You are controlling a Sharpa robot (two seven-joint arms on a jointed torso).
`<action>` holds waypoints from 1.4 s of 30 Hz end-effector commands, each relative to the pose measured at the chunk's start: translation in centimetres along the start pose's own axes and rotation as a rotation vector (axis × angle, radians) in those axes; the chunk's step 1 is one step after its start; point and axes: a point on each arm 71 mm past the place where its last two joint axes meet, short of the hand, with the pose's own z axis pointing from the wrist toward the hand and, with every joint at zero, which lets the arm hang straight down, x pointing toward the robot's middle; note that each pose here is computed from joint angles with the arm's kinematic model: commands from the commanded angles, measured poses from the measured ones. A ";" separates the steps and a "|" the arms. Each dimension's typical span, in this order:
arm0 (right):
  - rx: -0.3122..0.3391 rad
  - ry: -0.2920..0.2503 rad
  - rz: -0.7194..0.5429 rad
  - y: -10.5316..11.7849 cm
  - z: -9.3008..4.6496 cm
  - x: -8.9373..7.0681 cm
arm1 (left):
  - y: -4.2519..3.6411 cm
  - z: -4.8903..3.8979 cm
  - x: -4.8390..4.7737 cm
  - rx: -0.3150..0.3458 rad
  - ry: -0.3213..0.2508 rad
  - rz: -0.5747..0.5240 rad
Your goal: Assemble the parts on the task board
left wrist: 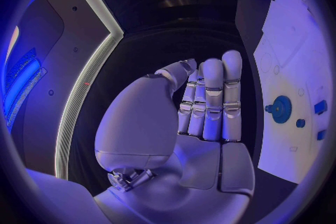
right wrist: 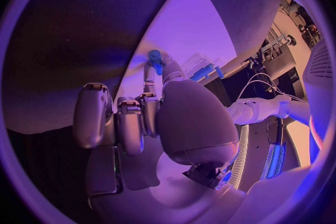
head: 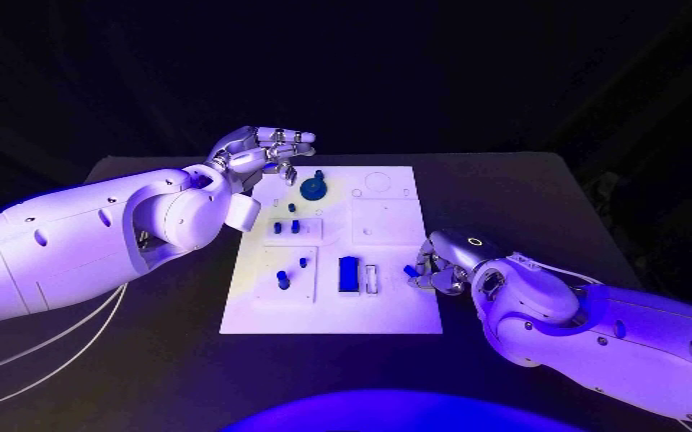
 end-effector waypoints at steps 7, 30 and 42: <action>0.001 0.053 -0.157 -0.2 0.0 1.3 | -0.02 0.04 0.23 0.001 0.017 -0.011; 0.056 0.014 0.360 2.2 -0.7 -1.1 | 0.02 0.08 0.32 -0.003 0.019 -0.015; 0.081 0.135 0.429 3.6 0.4 0.5 | 0.01 0.06 0.42 -0.004 0.022 -0.017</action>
